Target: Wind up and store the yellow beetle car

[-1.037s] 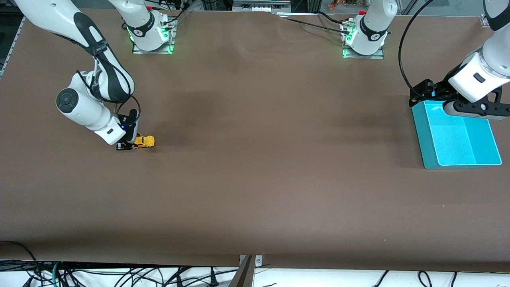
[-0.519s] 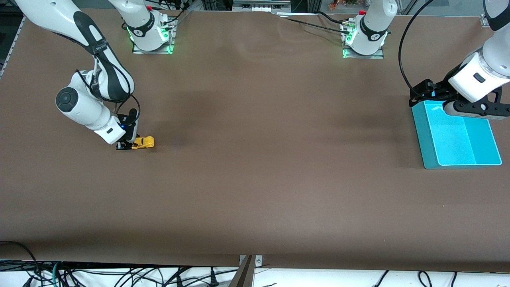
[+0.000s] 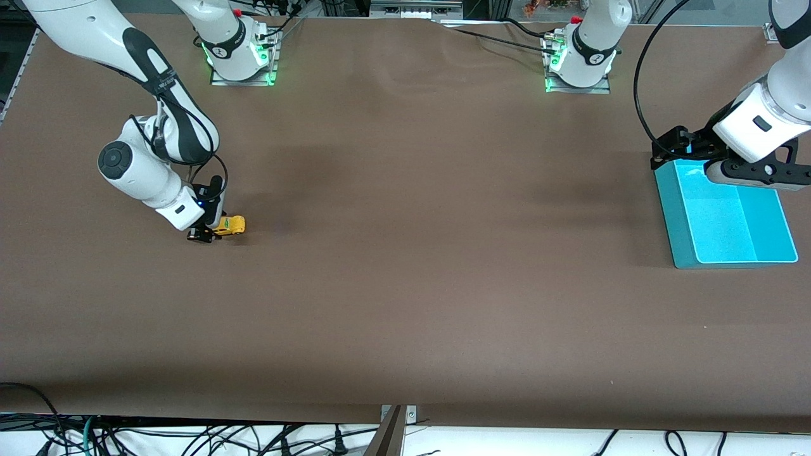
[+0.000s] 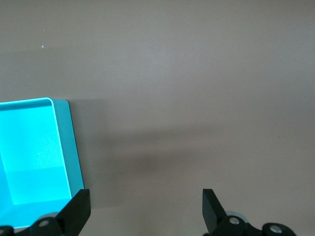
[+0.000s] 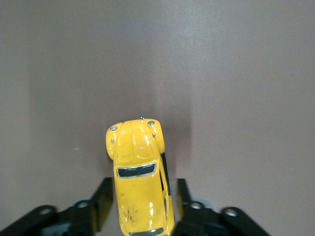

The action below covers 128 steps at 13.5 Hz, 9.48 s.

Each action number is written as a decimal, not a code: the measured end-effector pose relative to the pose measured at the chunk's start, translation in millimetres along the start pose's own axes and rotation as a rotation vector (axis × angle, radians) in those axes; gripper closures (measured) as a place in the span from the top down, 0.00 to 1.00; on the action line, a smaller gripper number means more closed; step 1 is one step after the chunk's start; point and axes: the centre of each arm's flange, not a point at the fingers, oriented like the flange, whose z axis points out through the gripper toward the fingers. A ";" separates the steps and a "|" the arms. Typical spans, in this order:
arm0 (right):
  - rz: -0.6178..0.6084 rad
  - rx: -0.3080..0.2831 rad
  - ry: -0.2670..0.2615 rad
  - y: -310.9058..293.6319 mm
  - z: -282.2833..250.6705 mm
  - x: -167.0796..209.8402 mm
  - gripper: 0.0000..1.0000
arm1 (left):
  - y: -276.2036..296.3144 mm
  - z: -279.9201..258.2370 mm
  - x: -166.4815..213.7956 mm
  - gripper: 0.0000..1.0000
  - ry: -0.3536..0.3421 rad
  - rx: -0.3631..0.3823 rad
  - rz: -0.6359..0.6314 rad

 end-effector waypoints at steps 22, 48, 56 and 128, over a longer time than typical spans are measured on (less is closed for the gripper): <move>-0.046 -0.041 -0.026 -5.7 -10.7 -104.9 0.45 | 0.0 0.1 0.1 1.00 0.000 0.000 0.000; 0.290 -0.080 -0.042 41.8 -267.0 27.0 1.00 | 2.1 14.8 7.1 1.00 -0.028 -0.001 0.011; 1.143 -0.034 -0.083 9.2 -352.4 58.2 1.00 | -12.8 57.4 18.5 1.00 -0.134 -0.049 0.576; 1.415 -0.021 -0.096 -7.6 -374.7 45.6 1.00 | -104.6 48.7 64.9 1.00 -0.175 -0.087 0.494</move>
